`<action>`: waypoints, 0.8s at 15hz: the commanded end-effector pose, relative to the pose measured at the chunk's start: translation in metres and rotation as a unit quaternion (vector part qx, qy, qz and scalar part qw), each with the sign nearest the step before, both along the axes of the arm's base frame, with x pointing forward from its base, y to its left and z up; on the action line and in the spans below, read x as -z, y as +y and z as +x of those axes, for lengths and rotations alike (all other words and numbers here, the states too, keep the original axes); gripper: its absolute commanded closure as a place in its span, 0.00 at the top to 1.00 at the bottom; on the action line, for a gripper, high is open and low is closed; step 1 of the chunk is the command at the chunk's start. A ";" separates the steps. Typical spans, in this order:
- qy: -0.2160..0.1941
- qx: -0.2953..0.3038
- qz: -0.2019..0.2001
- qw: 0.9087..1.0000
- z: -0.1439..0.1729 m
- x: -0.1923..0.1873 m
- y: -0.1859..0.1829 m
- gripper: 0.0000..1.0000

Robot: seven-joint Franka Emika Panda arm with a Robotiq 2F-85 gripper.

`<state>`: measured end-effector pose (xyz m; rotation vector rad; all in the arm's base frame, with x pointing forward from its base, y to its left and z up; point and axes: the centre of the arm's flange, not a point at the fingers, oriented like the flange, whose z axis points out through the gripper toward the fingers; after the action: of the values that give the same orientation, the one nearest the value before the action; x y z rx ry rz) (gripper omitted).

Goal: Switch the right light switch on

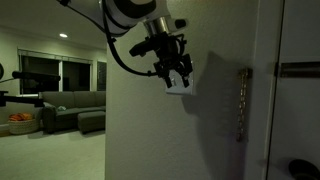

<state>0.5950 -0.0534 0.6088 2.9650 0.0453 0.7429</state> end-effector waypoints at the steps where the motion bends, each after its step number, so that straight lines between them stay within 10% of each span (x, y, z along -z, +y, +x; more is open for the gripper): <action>1: -0.021 0.011 0.008 1.000 0.011 -0.006 -0.003 0.53; 10: -0.035 0.008 0.027 0.999 0.023 -0.015 0.003 0.49; 11: -0.036 0.007 0.028 0.999 0.023 -0.016 0.003 0.25; 12: -0.038 0.006 0.028 0.999 0.023 -0.017 0.004 0.25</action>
<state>0.6144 -0.0499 0.6204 2.9816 0.0223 0.8194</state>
